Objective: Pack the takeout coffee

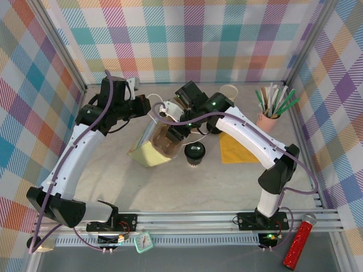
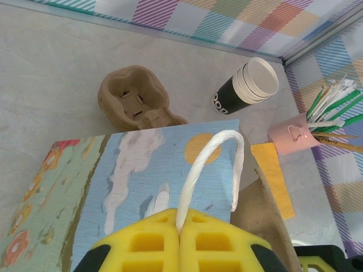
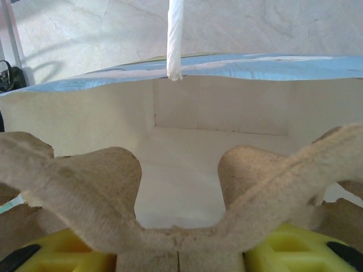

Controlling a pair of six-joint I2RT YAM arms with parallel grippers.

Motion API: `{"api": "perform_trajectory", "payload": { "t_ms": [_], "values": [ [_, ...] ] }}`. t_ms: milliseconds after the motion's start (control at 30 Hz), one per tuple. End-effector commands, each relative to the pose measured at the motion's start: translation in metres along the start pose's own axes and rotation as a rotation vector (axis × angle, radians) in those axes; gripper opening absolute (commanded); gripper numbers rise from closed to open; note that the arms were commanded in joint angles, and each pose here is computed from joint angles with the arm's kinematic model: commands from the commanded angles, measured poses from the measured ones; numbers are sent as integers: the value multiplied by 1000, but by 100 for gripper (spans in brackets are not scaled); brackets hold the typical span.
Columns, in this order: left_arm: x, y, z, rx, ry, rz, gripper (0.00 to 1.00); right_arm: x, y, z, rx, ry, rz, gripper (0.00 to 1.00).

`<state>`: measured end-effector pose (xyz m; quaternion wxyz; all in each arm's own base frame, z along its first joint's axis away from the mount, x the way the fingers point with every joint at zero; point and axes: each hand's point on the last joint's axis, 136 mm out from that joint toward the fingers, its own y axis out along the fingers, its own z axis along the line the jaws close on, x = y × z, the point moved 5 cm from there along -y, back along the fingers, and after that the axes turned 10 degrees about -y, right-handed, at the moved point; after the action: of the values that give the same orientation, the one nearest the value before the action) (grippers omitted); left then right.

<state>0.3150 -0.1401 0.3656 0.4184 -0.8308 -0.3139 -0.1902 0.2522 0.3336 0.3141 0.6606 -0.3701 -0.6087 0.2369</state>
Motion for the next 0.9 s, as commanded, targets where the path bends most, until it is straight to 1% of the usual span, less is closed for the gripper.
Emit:
{"api": "perform_trajectory", "payload": {
  "t_ms": [0, 267, 400, 700, 867],
  "values": [
    [5, -7, -5, -36, -2, -32, 0, 3, 6, 8, 57, 26, -24, 47],
    [3, -8, -6, -53, 1, -23, 0, -2, 9, -1, 44, 40, -22, 48],
    [2, -9, -9, -73, 9, -19, 0, -10, 14, -11, 3, 29, 12, 48],
    [-3, -11, -9, -86, 24, 5, 0, -13, 8, -29, -66, 17, 0, 48],
    [-2, -11, -11, -92, 23, 4, 0, -20, 18, -33, -70, 15, 41, 48]
  ]
}}
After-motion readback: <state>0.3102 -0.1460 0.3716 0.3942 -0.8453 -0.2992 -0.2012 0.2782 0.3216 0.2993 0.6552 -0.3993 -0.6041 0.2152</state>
